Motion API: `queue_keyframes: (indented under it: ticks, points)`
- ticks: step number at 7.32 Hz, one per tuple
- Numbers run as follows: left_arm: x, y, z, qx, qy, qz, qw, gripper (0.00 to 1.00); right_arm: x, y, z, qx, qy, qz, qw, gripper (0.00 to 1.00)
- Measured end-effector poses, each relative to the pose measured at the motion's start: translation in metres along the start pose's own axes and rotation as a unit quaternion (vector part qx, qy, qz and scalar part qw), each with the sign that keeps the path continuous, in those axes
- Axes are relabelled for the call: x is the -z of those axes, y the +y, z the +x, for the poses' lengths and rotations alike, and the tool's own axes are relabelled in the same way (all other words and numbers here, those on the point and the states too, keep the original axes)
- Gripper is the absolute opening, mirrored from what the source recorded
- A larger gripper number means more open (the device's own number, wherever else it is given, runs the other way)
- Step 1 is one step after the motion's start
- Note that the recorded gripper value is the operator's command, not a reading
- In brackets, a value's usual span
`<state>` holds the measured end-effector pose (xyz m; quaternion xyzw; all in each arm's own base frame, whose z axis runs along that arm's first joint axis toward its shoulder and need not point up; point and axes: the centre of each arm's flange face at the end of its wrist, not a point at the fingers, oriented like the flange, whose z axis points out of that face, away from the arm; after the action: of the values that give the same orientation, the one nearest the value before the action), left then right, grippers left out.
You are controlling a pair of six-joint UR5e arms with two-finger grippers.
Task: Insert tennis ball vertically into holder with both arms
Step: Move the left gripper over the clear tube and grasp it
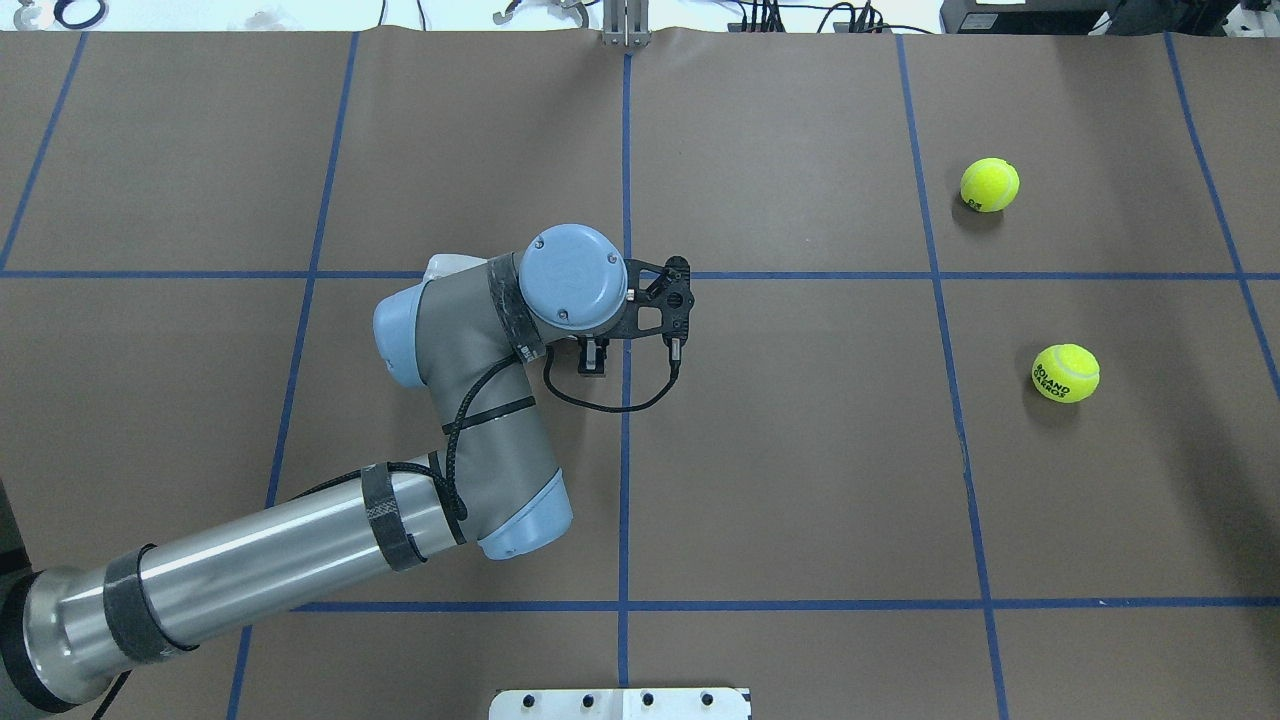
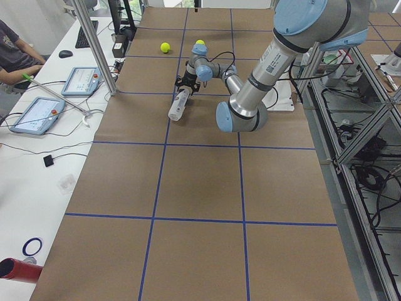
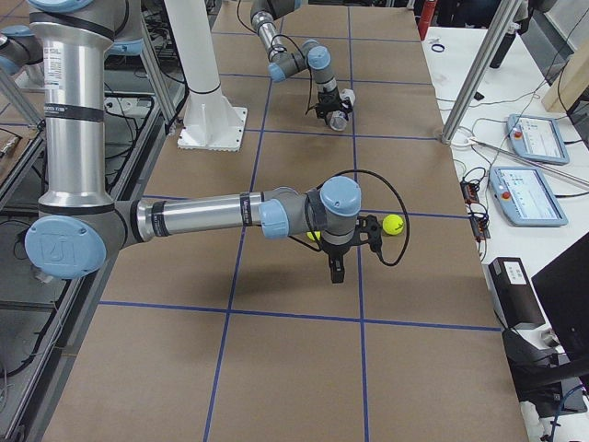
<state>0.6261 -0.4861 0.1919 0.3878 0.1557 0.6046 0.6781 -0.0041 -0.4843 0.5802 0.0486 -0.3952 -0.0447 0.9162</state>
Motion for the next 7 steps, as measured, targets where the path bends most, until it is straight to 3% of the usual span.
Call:
queue_keyframes:
  ticks: [3,5,7]
  points:
    - [-0.0041,0.0013,-0.0013,-0.001,-0.009,-0.006,0.9999,0.89,0.0,0.0,0.0,0.0,0.0,0.0,1.0,1.0]
    - [-0.0048,0.001,-0.0016,-0.001,-0.01,-0.007,0.9999,0.78,0.0,0.0,0.0,0.0,0.0,0.0,1.0,1.0]
    - [-0.0021,-0.0012,-0.0037,0.001,-0.017,0.002,0.9998,0.76,-0.0001,0.0,-0.0003,0.0,-0.001,0.0,1.0,1.0]
